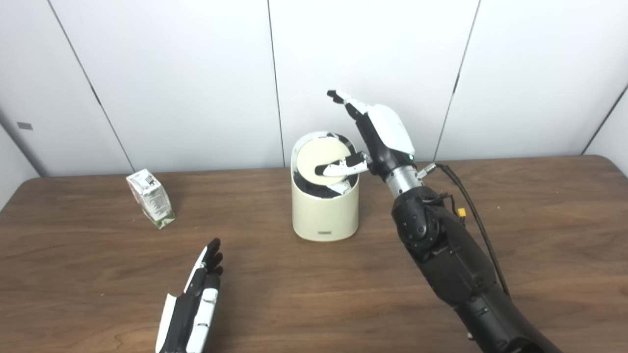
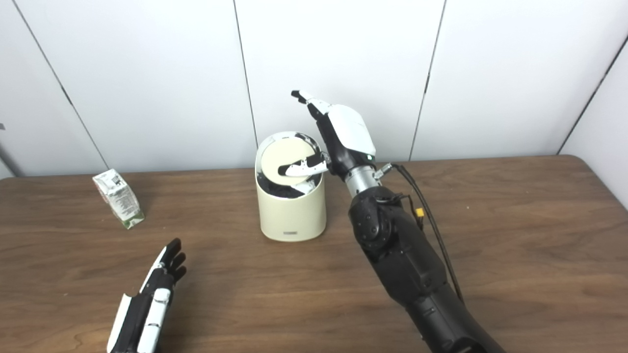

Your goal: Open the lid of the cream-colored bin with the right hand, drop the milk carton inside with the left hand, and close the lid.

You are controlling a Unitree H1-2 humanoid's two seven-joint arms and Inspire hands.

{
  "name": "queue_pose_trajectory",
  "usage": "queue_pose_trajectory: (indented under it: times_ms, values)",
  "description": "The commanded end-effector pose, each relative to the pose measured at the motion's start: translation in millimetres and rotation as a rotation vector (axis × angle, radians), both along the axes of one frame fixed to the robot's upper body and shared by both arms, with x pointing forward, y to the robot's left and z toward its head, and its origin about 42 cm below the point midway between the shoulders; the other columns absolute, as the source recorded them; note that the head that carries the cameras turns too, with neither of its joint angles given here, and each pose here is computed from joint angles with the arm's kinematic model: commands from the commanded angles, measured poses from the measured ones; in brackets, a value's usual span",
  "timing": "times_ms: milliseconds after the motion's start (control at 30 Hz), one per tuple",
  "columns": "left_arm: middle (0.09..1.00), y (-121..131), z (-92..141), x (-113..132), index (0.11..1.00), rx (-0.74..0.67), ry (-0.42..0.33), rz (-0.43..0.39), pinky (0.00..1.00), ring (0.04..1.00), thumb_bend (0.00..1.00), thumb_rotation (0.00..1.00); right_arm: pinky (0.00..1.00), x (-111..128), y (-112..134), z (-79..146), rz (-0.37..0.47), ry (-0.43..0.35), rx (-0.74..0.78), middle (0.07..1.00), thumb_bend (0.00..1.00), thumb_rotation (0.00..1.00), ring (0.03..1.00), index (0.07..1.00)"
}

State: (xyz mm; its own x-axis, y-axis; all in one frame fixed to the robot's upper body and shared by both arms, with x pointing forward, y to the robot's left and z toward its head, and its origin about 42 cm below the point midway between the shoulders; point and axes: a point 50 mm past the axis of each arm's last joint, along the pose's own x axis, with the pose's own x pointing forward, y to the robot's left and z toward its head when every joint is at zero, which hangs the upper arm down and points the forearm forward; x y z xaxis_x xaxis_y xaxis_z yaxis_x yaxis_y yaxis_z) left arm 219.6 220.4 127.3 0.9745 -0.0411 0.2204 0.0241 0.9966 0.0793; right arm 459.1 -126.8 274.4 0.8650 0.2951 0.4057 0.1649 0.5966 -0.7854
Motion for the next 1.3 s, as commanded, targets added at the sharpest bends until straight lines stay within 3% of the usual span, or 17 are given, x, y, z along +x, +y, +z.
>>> queue_pose_trajectory:
  times_ms: [0, 167, 300, 433, 600, 667, 733, 933, 1267]
  values:
    - [0.998, -1.4, 7.2, -5.6, 1.000, 0.021, -0.025, -0.015, 0.98, 0.986, 0.45, 0.91, 0.92, 4.7, 4.3, 15.6, 0.014, -0.052, -0.064, 0.865, 0.97, 0.13, 0.889, 0.882]
    - [1.000, -4.1, 11.4, -5.7, 1.000, 0.030, -0.022, -0.023, 0.99, 0.994, 0.44, 0.89, 0.91, 5.2, 5.8, 11.4, 0.024, -0.031, -0.037, 0.865, 0.98, 0.14, 0.889, 0.878]
    - [1.000, -3.3, 11.7, -5.6, 1.000, 0.027, -0.024, -0.020, 1.00, 0.996, 0.44, 0.89, 0.89, 5.0, 3.4, 6.9, 0.017, 0.018, 0.092, 0.865, 0.96, 0.18, 0.880, 0.872]
    - [0.999, -2.7, 10.5, -4.4, 1.000, 0.028, -0.025, -0.021, 0.99, 0.990, 0.41, 0.85, 0.74, 1.3, 4.6, 1.7, 0.018, 0.090, 0.348, 0.812, 0.81, 0.41, 0.807, 0.834]
    - [0.985, -3.8, 8.7, -4.0, 1.000, 0.028, -0.023, -0.019, 0.96, 0.980, 0.42, 0.79, 0.70, -11.3, 6.2, 6.1, 0.001, 0.231, 0.613, 0.800, 0.67, 0.60, 0.782, 0.817]
    - [0.986, -4.4, 8.0, -4.0, 1.000, 0.019, -0.020, -0.019, 0.96, 0.983, 0.42, 0.78, 0.71, -15.7, 4.8, 9.0, 0.011, 0.291, 0.728, 0.798, 0.61, 0.66, 0.780, 0.810]
    - [0.985, -4.7, 7.7, -4.1, 1.000, 0.010, -0.018, -0.020, 0.96, 0.984, 0.43, 0.77, 0.81, -19.0, 1.7, 10.8, 0.053, 0.344, 0.848, 0.821, 0.55, 0.73, 0.823, 0.822]
    - [0.981, -5.1, 7.1, -3.4, 1.000, 0.004, -0.022, -0.022, 0.96, 0.975, 0.43, 0.78, 0.92, -31.2, -11.3, 9.7, 0.120, 0.423, 0.989, 0.869, 0.49, 0.99, 0.888, 0.848]
    - [0.979, -2.4, 6.4, -4.1, 1.000, -0.001, -0.013, -0.020, 0.97, 0.971, 0.40, 0.79, 0.93, -70.7, -35.3, -10.7, 0.106, 0.447, 1.072, 0.866, 0.48, 1.00, 0.887, 0.840]
